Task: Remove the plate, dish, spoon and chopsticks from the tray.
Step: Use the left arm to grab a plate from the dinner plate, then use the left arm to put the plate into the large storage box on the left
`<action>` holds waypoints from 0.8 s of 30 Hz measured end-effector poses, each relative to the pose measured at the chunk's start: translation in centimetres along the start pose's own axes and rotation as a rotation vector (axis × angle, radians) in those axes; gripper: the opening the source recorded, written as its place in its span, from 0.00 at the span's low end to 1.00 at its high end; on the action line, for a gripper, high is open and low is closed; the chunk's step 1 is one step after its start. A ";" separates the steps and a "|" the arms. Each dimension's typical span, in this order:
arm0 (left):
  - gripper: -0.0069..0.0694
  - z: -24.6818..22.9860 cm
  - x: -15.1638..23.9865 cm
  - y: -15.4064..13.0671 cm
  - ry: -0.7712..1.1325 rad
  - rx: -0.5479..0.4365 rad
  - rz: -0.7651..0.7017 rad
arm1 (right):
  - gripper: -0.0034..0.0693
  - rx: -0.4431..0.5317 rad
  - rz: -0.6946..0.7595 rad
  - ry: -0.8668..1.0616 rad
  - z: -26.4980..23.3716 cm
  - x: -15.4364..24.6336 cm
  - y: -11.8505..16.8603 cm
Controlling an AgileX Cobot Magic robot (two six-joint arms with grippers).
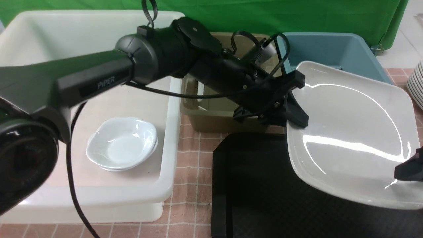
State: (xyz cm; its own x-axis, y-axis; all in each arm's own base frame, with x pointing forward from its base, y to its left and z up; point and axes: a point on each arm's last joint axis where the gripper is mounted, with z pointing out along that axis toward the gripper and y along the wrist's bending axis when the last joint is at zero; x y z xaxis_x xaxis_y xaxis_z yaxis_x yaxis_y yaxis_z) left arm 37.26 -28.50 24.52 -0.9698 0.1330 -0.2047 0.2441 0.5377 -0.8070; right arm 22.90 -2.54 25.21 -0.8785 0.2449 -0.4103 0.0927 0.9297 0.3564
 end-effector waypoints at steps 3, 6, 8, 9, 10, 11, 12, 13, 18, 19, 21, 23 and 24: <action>0.17 -0.4 -0.1 -0.4 -0.009 0.017 0.012 | 0.82 0.000 -0.011 -0.038 -0.8 0.0 0.3; 0.17 -1.3 -0.5 -1.3 -0.029 0.037 0.036 | 0.82 0.002 -0.026 -0.078 -1.7 0.1 0.7; 0.17 -2.1 -0.8 -1.8 -0.049 0.044 0.050 | 0.82 0.003 -0.033 -0.098 -2.1 0.2 0.9; 0.17 -2.9 -1.2 -2.3 -0.071 0.054 0.066 | 0.83 0.003 -0.038 -0.116 -2.5 0.2 1.0; 0.17 -3.1 -1.3 -2.4 -0.074 0.055 0.068 | 0.83 0.003 -0.038 -0.116 -2.5 0.2 1.0; 0.17 -4.2 -1.8 -2.8 -0.101 0.052 0.091 | 0.85 -0.001 -0.041 -0.147 -3.1 0.3 1.3; 0.17 -4.9 -2.2 -2.9 -0.111 0.052 0.100 | 0.85 -0.006 -0.041 -0.167 -3.4 0.3 1.5; 0.17 -5.8 -2.6 -3.0 -0.116 0.058 0.106 | 0.85 -0.014 -0.042 -0.190 -3.9 0.3 1.7; 0.17 -9.5 -4.0 -2.5 -0.144 0.058 0.104 | 0.86 -0.024 -0.064 -0.259 -5.6 0.3 2.5; 0.17 -9.8 -4.1 -2.4 -0.147 0.060 0.101 | 0.86 -0.024 -0.066 -0.260 -5.6 0.3 2.5; 0.17 -12.0 -5.0 -1.7 -0.192 0.074 0.072 | 0.85 -0.012 -0.083 -0.255 -5.8 0.5 2.5; 0.17 -16.2 -6.2 -0.2 -0.268 0.070 0.045 | 0.85 -0.008 -0.090 -0.247 -5.8 0.6 2.5; 0.17 -16.5 -6.2 -0.1 -0.270 0.068 0.043 | 0.85 -0.008 -0.090 -0.247 -5.8 0.6 2.5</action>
State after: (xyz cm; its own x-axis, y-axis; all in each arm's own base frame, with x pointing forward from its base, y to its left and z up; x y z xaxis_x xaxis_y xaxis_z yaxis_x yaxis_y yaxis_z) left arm 43.21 -15.62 35.04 -0.9251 -0.0770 -0.3718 0.2931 0.4777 -0.8282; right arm 19.84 -1.63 30.75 -0.7417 0.2219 -0.6330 0.0147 0.9488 0.3154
